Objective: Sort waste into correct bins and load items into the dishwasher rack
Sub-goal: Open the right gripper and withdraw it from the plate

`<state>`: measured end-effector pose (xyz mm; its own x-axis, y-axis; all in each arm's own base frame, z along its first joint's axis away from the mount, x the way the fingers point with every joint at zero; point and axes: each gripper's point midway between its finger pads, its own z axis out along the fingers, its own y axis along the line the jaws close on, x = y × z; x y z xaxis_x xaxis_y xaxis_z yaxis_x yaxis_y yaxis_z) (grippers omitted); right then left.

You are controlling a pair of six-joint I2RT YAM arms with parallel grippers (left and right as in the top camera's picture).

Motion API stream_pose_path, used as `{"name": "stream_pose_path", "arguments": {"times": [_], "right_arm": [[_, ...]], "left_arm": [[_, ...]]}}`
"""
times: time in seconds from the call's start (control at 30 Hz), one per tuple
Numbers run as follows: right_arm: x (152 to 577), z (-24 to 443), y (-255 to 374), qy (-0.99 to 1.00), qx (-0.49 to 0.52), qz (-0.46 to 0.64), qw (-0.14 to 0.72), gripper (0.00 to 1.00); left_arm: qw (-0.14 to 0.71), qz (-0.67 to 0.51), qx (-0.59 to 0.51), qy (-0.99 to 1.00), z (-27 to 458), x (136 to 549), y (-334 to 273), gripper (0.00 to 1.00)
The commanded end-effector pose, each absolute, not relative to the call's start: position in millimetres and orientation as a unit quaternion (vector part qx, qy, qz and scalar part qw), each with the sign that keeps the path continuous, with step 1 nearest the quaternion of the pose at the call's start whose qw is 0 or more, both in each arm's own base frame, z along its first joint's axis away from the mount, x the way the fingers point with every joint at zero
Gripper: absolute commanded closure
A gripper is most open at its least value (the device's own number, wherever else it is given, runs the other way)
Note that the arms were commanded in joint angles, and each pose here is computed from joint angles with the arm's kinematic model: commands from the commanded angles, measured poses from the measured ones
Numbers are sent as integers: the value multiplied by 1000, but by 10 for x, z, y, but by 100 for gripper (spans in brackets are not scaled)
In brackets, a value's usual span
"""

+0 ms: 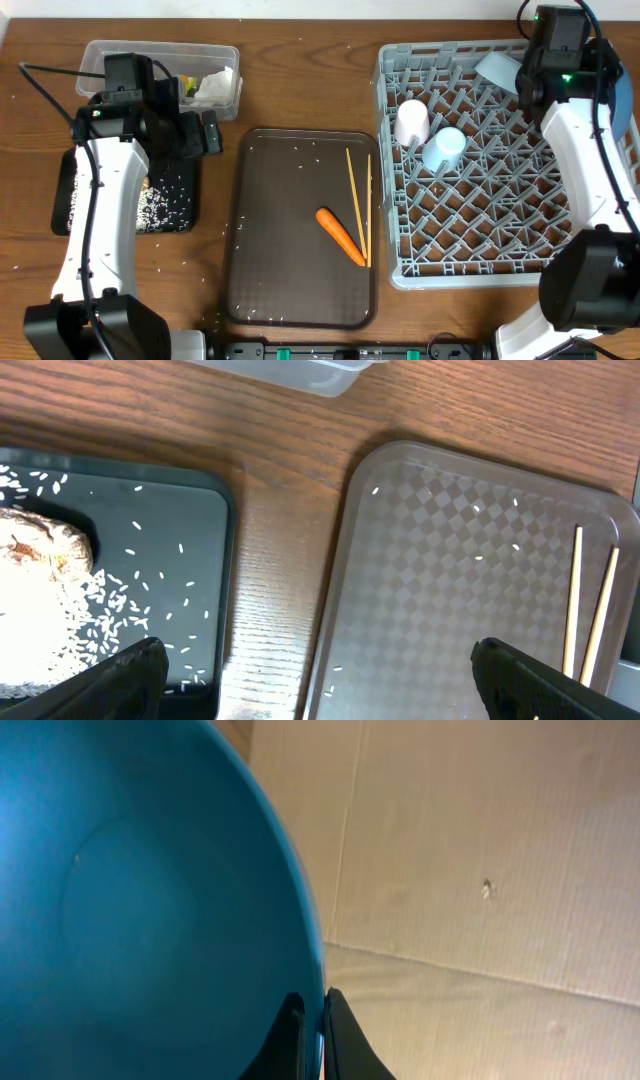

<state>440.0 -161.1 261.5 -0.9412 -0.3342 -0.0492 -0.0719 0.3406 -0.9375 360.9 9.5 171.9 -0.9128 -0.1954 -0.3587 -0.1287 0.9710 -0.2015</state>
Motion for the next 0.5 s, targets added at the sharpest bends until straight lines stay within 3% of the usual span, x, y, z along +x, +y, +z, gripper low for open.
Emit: {"name": "stream_pose_path", "arguments": {"times": [0.0, 0.2, 0.23, 0.3, 0.4, 0.47], "right_arm": [[4443, 2534, -1363, 821, -118, -539, 149, 99], [4512, 2544, -871, 812, -150, -537, 173, 96], [4521, 2561, -779, 808, -156, -540, 177, 83], [4530, 2643, -643, 796, -153, -555, 188, 42], [4539, 2863, -500, 770, -133, -588, 208, 26], [4551, 3032, -446, 756, -117, -604, 224, 21]], "left_arm": [[191, -86, -85, 974, 1725, 3631, 107, 2], [192, -86, -85, 974, 1726, 3630, 107, 2], [192, -86, -85, 974, 1726, 3630, 107, 2], [191, -86, -85, 974, 1725, 3631, 107, 2], [191, -86, -85, 974, 1725, 3631, 107, 2], [192, -86, -85, 974, 1726, 3630, 107, 2]]}}
